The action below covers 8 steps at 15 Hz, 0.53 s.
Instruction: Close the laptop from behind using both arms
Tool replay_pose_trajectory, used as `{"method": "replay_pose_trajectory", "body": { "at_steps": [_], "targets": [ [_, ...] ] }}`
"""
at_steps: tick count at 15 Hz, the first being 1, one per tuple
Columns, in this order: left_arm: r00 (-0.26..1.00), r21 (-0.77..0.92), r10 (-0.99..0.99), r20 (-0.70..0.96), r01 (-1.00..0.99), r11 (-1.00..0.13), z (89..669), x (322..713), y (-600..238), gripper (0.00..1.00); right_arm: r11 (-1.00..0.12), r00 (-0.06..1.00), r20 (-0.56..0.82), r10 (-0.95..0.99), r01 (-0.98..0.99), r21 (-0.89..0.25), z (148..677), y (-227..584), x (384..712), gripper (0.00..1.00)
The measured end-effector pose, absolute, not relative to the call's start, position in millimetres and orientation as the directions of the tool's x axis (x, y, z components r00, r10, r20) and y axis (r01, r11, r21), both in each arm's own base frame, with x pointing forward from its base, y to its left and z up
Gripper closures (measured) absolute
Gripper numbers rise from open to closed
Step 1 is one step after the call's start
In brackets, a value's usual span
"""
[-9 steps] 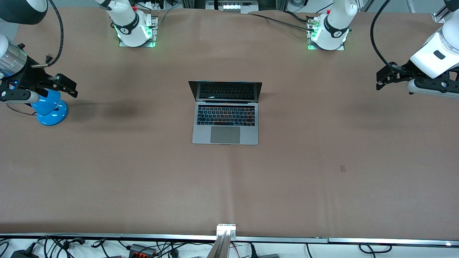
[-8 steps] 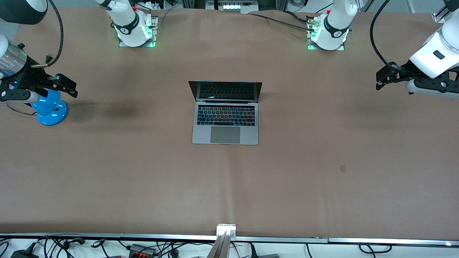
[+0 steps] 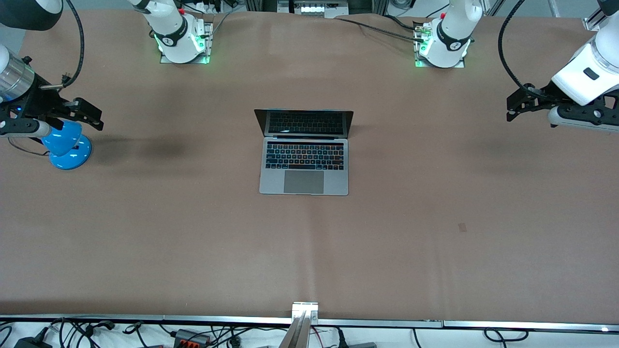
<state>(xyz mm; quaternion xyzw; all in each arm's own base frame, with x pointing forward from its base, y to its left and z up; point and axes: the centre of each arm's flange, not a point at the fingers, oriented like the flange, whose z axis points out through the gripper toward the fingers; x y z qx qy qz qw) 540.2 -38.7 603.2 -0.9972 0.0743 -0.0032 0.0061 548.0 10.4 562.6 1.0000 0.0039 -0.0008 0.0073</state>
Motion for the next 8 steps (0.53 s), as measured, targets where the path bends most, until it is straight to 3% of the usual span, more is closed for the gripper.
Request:
{"method": "replay_pose_trajectory", "body": {
  "at_steps": [3, 8],
  "targets": [
    [0.986, -0.012, -0.164, -0.006, -0.164, -0.986, 601, 540, -47, 0.0, -0.999, 0.998, -0.057, 0.041, 0.042, 0.014, 551, 12, 541, 0.0],
    [0.973, 0.008, -0.158, -0.169, -0.159, -0.987, 561, 547, -44, 0.0, -0.996, 0.993, -0.081, 0.084, 0.086, 0.01, 553, 14, 535, 0.48]
  ]
}}
